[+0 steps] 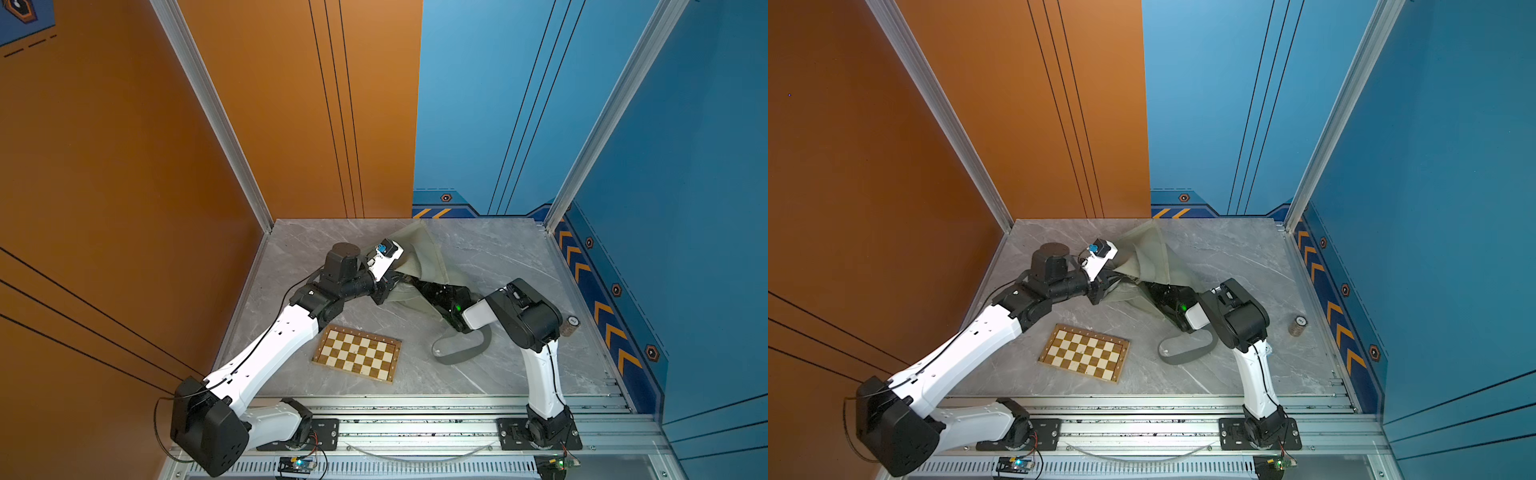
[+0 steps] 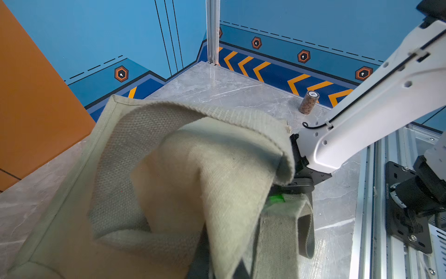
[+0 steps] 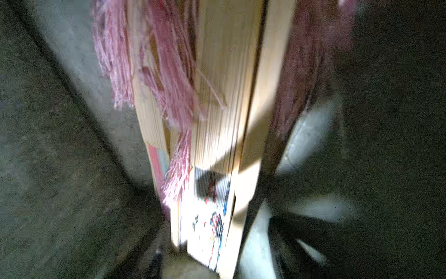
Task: Take out the folding fans from the tote bags
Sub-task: Pick up the folding fan from the canvas bag.
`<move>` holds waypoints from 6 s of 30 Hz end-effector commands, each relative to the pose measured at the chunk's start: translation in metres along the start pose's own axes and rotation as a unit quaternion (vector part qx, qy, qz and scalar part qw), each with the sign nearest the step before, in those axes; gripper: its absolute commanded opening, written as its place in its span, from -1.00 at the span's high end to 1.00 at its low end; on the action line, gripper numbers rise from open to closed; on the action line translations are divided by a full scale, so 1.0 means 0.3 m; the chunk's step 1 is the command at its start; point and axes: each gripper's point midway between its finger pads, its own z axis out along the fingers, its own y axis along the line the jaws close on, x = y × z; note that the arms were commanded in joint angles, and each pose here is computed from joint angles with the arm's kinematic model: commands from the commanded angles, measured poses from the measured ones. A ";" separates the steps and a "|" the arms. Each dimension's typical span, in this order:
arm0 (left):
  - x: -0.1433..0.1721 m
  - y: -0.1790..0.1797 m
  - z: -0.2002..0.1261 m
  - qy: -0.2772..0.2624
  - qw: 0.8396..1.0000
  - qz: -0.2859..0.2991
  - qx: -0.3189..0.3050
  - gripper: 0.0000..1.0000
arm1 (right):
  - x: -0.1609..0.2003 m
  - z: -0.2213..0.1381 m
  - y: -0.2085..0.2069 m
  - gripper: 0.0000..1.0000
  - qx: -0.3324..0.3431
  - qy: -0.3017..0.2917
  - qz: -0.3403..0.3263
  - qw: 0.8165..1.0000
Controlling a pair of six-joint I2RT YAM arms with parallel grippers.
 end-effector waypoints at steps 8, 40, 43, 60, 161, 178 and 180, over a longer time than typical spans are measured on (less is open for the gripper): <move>-0.082 -0.028 -0.063 -0.033 0.999 -0.002 0.001 1.00 | -0.084 0.014 -0.053 0.47 0.017 -0.028 -0.004 0.999; -0.172 0.199 -0.053 -0.067 0.990 -0.036 -0.118 1.00 | 0.135 -0.287 0.246 0.99 0.038 0.125 -0.319 0.939; -0.212 0.176 -0.061 -0.084 0.992 -0.031 -0.093 1.00 | 0.135 -0.279 0.229 0.53 0.058 0.121 -0.316 0.939; -0.230 0.134 -0.080 -0.127 0.990 -0.020 -0.055 1.00 | -0.142 -0.231 0.208 -0.26 0.134 -0.026 -0.193 0.972; 0.121 0.057 -0.027 -0.050 0.969 -0.142 -0.197 1.00 | 0.006 -0.064 -0.459 -0.47 0.565 0.208 -0.262 0.754; 0.152 0.084 -0.010 -0.047 0.967 -0.158 -0.196 1.00 | -0.001 -0.061 -0.431 0.91 0.532 0.242 -0.236 0.777; 0.167 0.079 -0.001 -0.036 0.968 -0.155 -0.194 1.00 | -0.001 -0.038 -0.399 1.00 0.498 0.244 -0.242 0.796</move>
